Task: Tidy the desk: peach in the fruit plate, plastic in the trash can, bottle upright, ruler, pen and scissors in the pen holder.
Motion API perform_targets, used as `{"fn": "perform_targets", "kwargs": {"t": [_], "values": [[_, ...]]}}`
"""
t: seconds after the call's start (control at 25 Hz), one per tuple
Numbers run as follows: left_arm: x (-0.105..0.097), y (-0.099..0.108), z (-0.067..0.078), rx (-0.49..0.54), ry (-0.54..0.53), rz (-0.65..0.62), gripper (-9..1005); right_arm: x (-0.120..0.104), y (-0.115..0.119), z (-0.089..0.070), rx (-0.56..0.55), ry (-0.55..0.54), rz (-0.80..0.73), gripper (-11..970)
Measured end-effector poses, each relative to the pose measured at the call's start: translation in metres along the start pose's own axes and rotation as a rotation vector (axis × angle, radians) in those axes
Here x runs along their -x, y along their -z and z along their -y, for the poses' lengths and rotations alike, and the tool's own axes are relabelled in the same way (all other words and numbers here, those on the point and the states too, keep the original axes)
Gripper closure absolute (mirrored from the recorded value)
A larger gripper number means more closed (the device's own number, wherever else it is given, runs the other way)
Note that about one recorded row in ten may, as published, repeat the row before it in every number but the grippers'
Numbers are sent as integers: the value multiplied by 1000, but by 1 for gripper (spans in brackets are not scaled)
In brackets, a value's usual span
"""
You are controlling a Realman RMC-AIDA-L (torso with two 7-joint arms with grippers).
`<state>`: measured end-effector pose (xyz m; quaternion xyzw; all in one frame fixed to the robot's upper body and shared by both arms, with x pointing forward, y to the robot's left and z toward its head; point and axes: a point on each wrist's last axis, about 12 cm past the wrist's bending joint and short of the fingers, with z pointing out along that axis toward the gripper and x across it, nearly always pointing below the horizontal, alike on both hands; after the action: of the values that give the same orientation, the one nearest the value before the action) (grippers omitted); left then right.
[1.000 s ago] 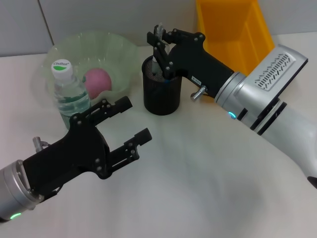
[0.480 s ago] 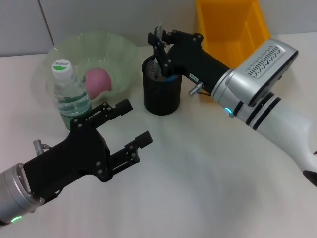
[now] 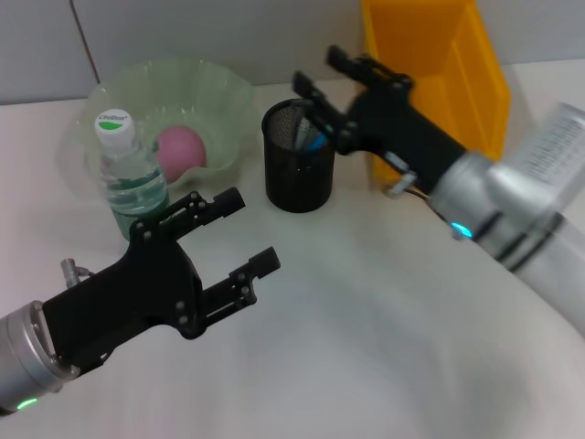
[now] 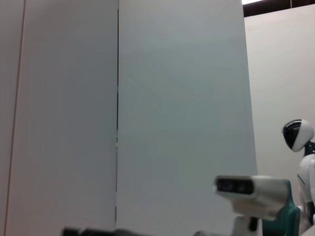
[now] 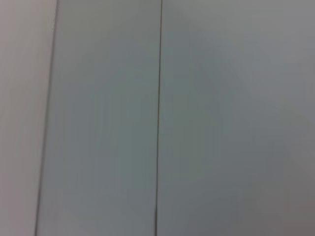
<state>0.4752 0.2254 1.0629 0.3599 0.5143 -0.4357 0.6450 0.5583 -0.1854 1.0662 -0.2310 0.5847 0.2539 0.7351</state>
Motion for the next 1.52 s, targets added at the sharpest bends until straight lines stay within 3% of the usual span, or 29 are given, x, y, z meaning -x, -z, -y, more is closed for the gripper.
{"fn": "perform_targets", "kwargs": {"t": [0.12, 0.24, 0.36, 0.52, 0.68, 1.0, 1.52], "values": [[0, 2, 0, -15, -3, -16, 307, 11, 34, 10, 9, -90, 116, 397], [0, 4, 0, -21, -6, -23, 307, 24, 75, 31, 62, -209, 160, 344], [2, 8, -4, -33, -9, -45, 307, 34, 109, 44, 163, -262, 65, 291], [1, 8, -10, -79, 17, -113, 307, 35, 136, 43, 396, -225, -185, 220], [-5, -2, -14, -144, 58, -211, 307, 30, 145, 35, 501, -207, -299, 148], [-9, -7, -14, -172, 70, -264, 307, 26, 146, 33, 505, -197, -325, 130], [-11, 1, -17, -155, 89, -303, 307, 22, 146, 30, 509, -192, -348, 130]]}}
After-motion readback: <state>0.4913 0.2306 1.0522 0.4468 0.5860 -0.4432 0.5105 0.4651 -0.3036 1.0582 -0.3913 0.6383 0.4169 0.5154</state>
